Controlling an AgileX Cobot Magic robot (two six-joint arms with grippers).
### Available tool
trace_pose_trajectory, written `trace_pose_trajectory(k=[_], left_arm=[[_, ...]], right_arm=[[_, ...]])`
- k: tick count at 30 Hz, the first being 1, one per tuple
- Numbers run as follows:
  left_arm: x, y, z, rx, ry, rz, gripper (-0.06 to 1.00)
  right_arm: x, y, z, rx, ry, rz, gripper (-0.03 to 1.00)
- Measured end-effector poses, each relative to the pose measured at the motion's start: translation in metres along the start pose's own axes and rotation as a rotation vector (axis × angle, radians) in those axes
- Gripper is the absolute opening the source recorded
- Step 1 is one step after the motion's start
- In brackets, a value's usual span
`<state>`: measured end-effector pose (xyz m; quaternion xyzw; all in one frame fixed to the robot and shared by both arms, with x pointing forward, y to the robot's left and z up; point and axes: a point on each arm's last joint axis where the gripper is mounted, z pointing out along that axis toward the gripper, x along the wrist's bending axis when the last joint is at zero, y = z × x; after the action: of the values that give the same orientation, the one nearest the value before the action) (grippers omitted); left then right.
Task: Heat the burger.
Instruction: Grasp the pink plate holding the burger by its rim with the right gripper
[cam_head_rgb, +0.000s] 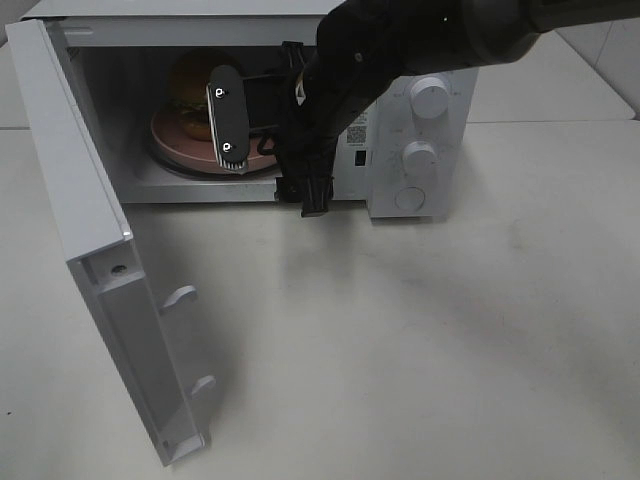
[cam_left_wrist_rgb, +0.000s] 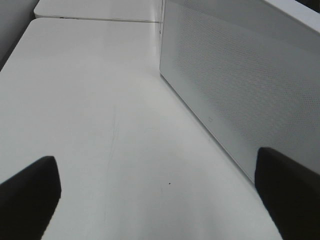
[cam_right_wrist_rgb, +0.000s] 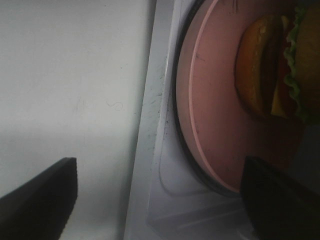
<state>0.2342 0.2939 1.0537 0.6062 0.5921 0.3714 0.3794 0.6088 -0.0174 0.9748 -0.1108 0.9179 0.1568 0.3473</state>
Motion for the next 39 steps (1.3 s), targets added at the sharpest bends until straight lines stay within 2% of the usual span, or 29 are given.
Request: trace_pose_trajectory(k=[9,28,39], left_arm=[[0.000,0.000,0.000,0.000,0.000,0.000,0.98],[0.000,0.000,0.000,0.000,0.000,0.000,0.98],[0.000,0.000,0.000,0.000,0.000,0.000,0.98]], right_arm=[[-0.002,0.004,0.034,0.000,0.010,0.018,0.85],[-0.020,0.013,0.065,0.036,0.043,0.057,0.81],[-0.021,-0.003,0.087,0.057,0.076,0.125,0.77]])
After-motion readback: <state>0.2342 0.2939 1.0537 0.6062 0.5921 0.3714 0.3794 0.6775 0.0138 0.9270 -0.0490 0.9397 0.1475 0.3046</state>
